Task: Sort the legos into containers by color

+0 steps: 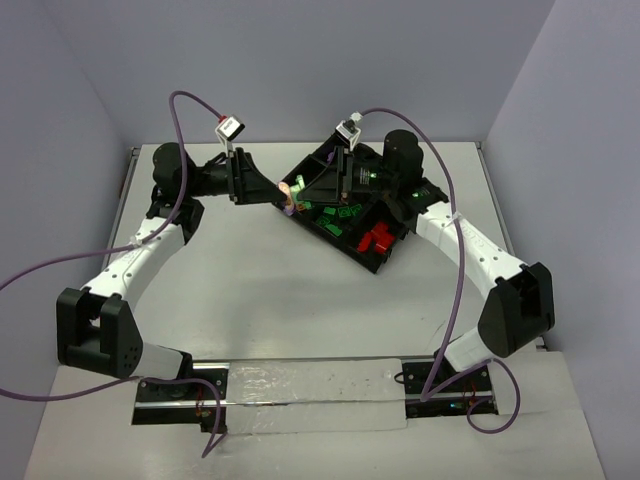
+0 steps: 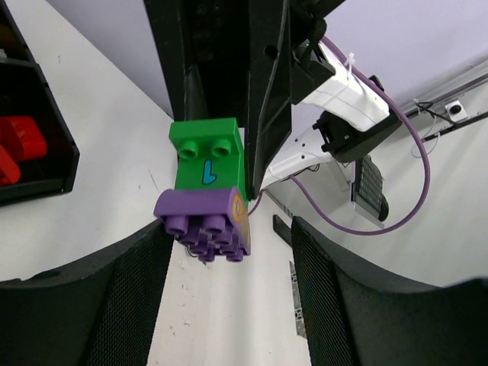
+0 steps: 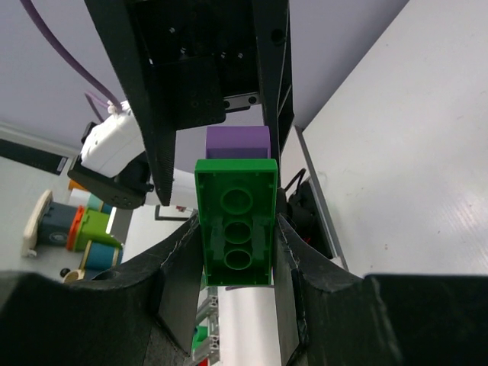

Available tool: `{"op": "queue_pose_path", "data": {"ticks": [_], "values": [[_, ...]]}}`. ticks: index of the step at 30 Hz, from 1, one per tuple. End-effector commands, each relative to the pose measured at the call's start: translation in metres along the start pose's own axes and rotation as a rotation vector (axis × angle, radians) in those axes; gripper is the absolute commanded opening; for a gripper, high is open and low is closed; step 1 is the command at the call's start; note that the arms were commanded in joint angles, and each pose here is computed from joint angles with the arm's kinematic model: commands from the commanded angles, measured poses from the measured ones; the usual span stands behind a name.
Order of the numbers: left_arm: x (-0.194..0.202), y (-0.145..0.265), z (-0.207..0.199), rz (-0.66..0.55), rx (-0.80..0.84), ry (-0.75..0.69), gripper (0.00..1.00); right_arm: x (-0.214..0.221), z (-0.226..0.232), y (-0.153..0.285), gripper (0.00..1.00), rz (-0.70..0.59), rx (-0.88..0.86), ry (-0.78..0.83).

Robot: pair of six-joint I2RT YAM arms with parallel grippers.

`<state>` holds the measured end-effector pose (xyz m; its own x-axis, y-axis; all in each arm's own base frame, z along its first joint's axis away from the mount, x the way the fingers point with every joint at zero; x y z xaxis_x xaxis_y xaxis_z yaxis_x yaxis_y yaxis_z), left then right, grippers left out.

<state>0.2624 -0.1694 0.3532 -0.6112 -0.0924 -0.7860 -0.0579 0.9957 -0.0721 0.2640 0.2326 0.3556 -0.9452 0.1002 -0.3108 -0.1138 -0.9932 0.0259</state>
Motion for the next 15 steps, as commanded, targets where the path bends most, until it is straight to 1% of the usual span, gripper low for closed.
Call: {"op": "queue_pose_path", "data": {"ticks": [1,6,9,11,12,14,15], "values": [[-0.0161,-0.0071,-0.0166,-0.009,0.058,-0.108,0.65,-0.002,0.0225,-0.004,0.0,0.04,-0.068,0.099],[-0.013,-0.01,-0.0157,-0.009,0.059,-0.097,0.47,-0.0015,0.0201,-0.0059,0.0,0.032,-0.064,0.088],[-0.0114,-0.01,-0.0153,-0.006,0.059,-0.09,0.43,-0.0015,0.02,-0.0061,0.0,0.03,-0.066,0.084],[-0.0108,-0.0101,-0.0149,-0.007,0.058,-0.087,0.37,-0.0013,0.019,-0.0064,0.0,0.032,-0.063,0.079],[-0.0107,-0.0102,-0.0144,-0.009,0.055,-0.085,0.3,-0.0012,0.019,-0.0064,0.0,0.032,-0.061,0.082],[-0.0101,-0.0105,-0.0126,-0.015,0.046,-0.08,0.07,-0.0019,0.0181,-0.0056,0.0,0.016,-0.043,0.09],[-0.0101,-0.0108,-0.0113,-0.017,0.039,-0.076,0.01,-0.0023,0.0175,-0.0049,0.0,-0.001,-0.028,0.094]]}}
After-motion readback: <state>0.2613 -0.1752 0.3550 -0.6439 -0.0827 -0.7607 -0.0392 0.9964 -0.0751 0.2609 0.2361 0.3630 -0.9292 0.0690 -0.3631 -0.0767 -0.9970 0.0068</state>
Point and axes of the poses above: each gripper's point midway between its finger pads, its own y axis back along the fingers, its own z axis along the line the jaws close on, x = y × z, the point moved 9 cm from there along y, back along the fingers, and after that the axes turned 14 degrees about -y, right-handed, at the moved point
